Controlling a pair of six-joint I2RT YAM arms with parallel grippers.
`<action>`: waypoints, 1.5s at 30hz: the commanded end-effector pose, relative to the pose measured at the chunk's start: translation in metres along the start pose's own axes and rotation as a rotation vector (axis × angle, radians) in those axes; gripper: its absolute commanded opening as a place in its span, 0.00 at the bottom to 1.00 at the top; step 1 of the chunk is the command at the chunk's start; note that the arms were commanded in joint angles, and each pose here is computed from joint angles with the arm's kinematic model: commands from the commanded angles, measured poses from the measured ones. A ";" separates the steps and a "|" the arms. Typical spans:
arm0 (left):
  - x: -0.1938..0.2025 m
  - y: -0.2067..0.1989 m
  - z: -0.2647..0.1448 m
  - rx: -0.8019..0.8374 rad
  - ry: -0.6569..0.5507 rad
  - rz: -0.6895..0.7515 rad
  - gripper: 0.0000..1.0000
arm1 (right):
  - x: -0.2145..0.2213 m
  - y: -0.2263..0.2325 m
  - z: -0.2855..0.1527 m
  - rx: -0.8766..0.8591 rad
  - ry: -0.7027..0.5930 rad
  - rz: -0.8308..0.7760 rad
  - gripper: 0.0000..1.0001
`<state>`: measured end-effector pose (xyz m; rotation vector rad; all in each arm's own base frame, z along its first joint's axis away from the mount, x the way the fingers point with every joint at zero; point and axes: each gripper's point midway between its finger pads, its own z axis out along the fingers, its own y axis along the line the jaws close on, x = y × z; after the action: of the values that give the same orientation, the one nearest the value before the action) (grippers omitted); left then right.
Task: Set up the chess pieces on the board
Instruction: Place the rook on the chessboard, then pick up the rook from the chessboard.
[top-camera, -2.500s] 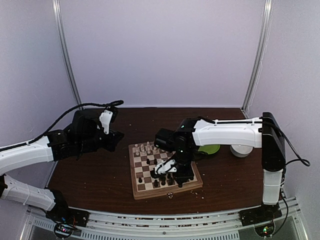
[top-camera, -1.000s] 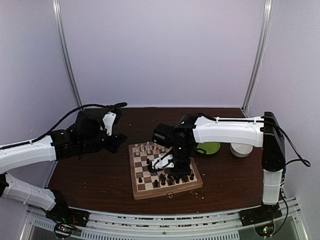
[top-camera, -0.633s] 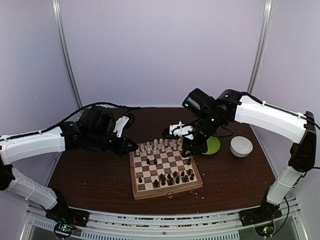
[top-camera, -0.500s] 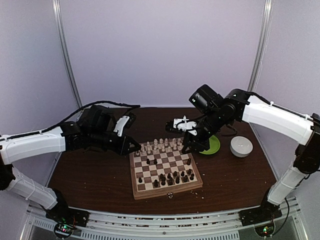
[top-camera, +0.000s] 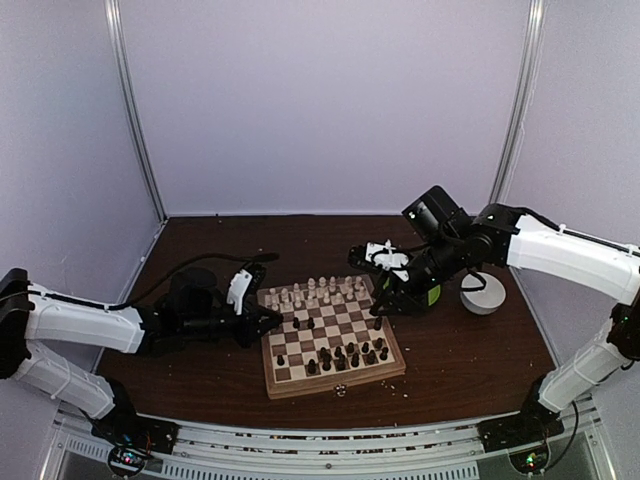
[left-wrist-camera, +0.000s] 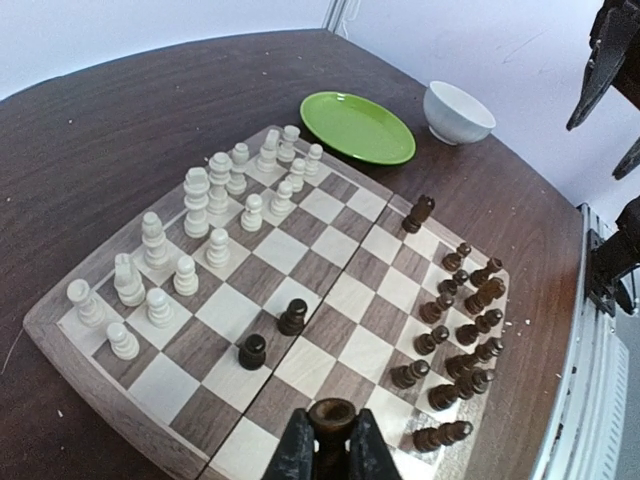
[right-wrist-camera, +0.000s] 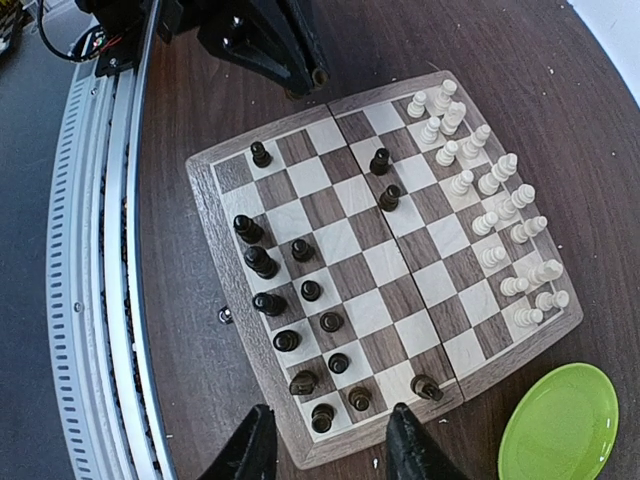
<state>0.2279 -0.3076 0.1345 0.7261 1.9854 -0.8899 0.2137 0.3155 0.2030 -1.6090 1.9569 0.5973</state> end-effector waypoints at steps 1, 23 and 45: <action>-0.028 -0.006 0.011 0.005 -0.186 0.088 0.00 | -0.014 -0.007 -0.008 0.024 -0.090 0.009 0.38; 0.030 0.018 0.037 -0.081 -0.074 0.120 0.19 | 0.002 -0.017 0.003 0.006 -0.058 0.033 0.38; 0.024 0.024 0.027 -0.264 0.548 0.073 0.33 | 0.014 -0.018 0.003 0.029 -0.021 -0.007 0.39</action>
<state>0.2601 -0.3302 0.1165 0.9042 2.3002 -0.4782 0.2266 0.3091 0.1904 -1.5871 1.9443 0.6145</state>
